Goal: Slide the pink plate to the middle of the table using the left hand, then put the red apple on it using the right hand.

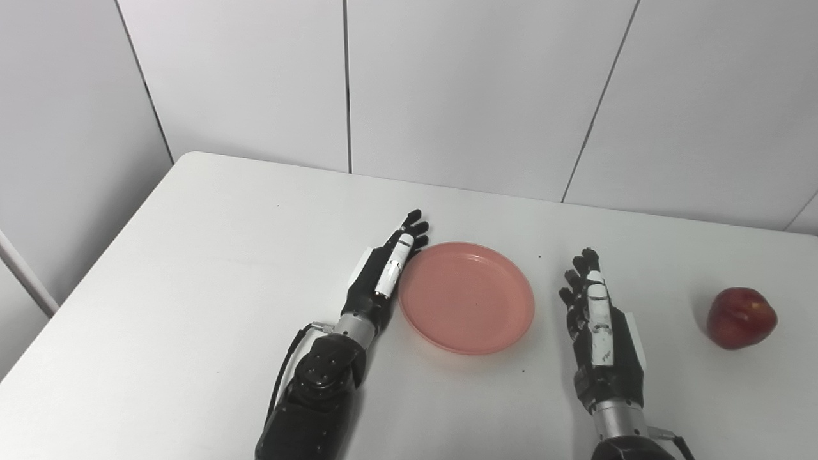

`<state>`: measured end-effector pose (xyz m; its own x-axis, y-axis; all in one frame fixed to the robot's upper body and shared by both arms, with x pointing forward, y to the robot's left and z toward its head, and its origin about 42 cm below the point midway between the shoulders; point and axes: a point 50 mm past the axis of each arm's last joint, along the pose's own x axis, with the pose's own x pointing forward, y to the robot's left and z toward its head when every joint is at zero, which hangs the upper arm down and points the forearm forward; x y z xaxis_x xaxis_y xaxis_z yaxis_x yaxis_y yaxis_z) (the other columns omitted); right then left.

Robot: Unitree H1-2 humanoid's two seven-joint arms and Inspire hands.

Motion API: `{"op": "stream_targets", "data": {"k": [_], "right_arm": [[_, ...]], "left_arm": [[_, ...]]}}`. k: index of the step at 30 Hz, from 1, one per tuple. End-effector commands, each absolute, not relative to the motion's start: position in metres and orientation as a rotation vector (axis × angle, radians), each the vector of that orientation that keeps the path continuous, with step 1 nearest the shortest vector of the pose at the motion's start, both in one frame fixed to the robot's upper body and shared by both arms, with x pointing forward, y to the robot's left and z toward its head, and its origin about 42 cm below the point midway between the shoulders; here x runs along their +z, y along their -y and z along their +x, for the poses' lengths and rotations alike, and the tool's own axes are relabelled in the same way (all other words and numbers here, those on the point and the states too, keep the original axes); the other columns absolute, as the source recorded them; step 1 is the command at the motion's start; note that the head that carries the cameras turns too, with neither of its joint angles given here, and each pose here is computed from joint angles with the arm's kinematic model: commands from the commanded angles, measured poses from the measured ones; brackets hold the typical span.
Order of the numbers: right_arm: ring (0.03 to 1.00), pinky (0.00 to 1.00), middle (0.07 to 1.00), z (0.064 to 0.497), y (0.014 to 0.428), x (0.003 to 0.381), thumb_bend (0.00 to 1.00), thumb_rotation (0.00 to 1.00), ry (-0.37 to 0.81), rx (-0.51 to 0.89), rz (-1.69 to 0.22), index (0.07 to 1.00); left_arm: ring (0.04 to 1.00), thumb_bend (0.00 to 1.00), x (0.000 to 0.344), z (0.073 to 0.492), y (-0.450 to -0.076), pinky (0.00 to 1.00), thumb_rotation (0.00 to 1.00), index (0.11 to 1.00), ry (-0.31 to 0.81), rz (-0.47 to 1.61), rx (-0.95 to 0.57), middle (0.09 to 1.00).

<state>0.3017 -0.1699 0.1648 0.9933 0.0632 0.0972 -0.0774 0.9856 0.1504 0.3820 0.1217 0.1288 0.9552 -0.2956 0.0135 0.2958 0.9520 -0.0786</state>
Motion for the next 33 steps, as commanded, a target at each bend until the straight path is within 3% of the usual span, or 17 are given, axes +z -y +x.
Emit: {"op": "stream_targets", "data": {"k": [1, 28, 33], "right_arm": [[1.000, 1.00, 1.000, 0.308, 0.163, 0.181, 0.22, 1.00, 0.150, 0.086, 0.158, 1.000], [1.000, 1.00, 1.000, 0.308, 0.169, 0.190, 0.28, 1.00, 0.149, 0.032, 0.135, 1.000], [1.000, 1.00, 1.000, 0.309, 0.176, 0.201, 0.29, 1.00, 0.197, 0.039, 0.091, 1.000]], "left_arm": [[0.936, 0.36, 0.123, 0.373, -0.101, 0.93, 1.00, 0.932, -0.049, -0.108, -0.388, 0.942], [0.937, 0.37, 0.115, 0.362, -0.110, 0.92, 1.00, 0.927, -0.061, -0.134, -0.342, 0.944], [0.945, 0.35, 0.114, 0.361, -0.114, 0.94, 1.00, 0.931, -0.059, -0.147, -0.332, 0.946]]}}
